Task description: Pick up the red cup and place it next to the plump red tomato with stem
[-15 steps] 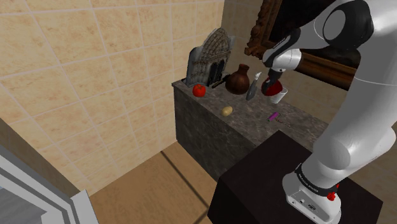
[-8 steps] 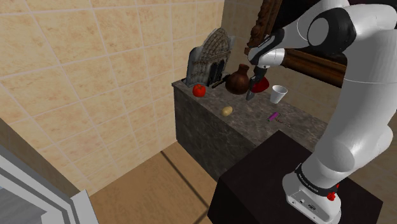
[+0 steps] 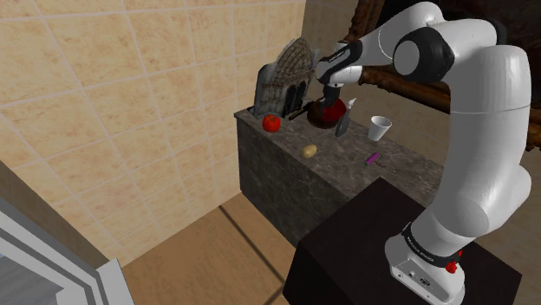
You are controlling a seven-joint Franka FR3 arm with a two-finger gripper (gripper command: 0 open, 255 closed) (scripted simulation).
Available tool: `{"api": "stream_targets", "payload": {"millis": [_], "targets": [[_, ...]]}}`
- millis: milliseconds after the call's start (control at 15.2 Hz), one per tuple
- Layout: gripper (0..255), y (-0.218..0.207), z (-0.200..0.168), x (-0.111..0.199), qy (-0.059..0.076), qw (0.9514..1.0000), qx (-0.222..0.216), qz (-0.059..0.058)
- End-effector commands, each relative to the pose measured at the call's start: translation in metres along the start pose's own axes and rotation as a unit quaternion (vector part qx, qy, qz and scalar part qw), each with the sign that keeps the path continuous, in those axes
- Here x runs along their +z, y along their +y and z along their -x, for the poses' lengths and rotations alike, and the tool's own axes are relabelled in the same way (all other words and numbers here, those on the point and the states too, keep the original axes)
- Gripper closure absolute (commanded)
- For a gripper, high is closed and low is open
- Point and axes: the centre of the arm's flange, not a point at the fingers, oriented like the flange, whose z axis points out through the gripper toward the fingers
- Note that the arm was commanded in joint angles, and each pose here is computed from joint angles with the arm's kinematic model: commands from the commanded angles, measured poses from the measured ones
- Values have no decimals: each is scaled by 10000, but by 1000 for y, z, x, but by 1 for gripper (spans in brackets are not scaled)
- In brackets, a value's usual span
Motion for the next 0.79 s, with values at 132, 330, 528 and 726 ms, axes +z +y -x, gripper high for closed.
{"api": "stream_targets", "payload": {"millis": [132, 330, 528, 726], "targets": [[255, -24, -48, 1, 4, 10000, 3, -2], [255, -42, -83, 2, 4, 10000, 3, -2], [255, -51, -99, 13, 4, 10000, 3, -2], [255, -52, -98, 29, 4, 10000, 3, -2]]}}
